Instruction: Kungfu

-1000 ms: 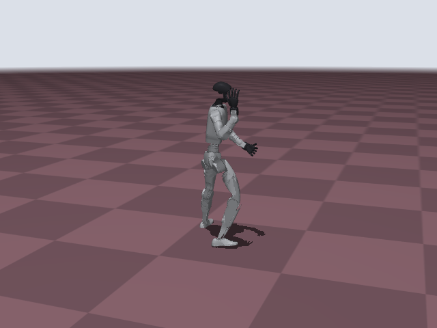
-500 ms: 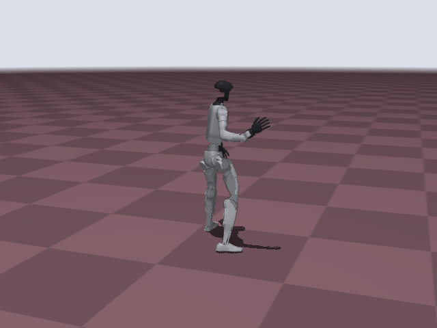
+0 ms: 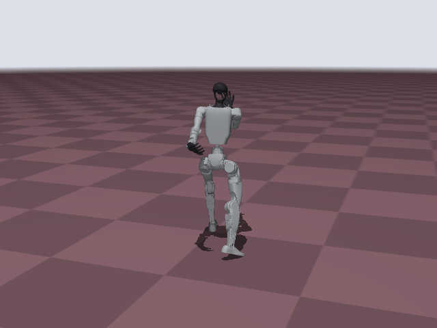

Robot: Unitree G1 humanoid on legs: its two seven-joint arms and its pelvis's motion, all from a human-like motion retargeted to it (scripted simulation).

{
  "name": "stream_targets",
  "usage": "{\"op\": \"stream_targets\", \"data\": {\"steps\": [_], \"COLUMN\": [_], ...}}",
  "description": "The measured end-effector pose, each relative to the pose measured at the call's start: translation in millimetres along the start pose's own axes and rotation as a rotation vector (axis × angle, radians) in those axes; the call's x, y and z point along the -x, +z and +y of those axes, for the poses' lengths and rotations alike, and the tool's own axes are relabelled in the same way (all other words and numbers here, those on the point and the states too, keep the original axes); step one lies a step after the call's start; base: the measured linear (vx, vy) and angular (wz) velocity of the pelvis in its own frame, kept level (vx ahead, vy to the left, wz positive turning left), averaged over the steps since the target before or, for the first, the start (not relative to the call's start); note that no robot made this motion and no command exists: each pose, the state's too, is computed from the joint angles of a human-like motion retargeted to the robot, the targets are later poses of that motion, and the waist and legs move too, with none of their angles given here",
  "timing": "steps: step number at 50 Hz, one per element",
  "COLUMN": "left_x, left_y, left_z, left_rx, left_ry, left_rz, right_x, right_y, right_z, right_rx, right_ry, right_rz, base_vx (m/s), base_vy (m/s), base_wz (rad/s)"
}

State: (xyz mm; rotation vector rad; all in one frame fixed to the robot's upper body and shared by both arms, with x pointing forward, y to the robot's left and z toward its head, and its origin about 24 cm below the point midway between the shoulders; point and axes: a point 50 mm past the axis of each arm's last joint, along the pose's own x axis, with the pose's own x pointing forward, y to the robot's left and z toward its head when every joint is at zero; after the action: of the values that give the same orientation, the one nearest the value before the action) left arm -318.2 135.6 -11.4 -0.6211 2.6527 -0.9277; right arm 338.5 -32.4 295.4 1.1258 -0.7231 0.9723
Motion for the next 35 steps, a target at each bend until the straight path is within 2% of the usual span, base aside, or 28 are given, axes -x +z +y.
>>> {"op": "stream_targets", "data": {"steps": [2, 5, 8, 11, 15, 20, 26, 35], "left_x": [-3.9, 19.1, 70.8, 122.8, 158.7, 206.0, 218.8, 275.3], "left_y": [26.0, 57.0, 85.6, 117.5, 128.9, 125.0, 108.2, 99.5], "left_z": [-18.6, -9.0, 30.0, 55.7, 71.7, 92.0, 104.1, 118.2], "left_rx": [-0.062, -0.161, -0.300, -0.386, -0.325, -0.304, -0.350, -0.381], "left_ry": [-0.132, -0.132, 0.108, 0.379, 0.500, 0.614, 0.687, 0.860], "left_rz": [-0.076, -0.134, -0.170, -0.278, -0.463, -0.503, -0.353, -0.301], "right_x": [-33.5, -57.8, -59.8, -53.8, -48.3, -46.6, -17.0, 16.9], "right_y": [14.5, 53.3, 100.4, 122.0, 99.5, 82.3, 86.1, 96.2], "right_z": [36.1, 71.5, 89.5, 106.4, 101.1, 93.3, 62.2, 36.3], "right_rx": [0.035, 0.232, 0.441, 0.450, 0.265, 0.146, 0.260, 0.379], "right_ry": [0.177, 0.333, 0.328, 0.284, 0.217, 0.294, 0.142, 0.030], "right_rz": [-0.026, -0.094, -0.255, -0.472, -0.489, -0.359, -0.333, -0.271], "base_vx": [0.04, 0.23, 0.28, 0.31, 0.49, 0.32, 0.49, 0.46], "base_vy": [-0.02, -0.11, -0.10, 0.15, 0.20, -0.02, 0.12, -0.07], "base_wz": [0.40, 0.26, 0.15, 0.09, 0.17, 0.92, 1.20, 1.33]}}
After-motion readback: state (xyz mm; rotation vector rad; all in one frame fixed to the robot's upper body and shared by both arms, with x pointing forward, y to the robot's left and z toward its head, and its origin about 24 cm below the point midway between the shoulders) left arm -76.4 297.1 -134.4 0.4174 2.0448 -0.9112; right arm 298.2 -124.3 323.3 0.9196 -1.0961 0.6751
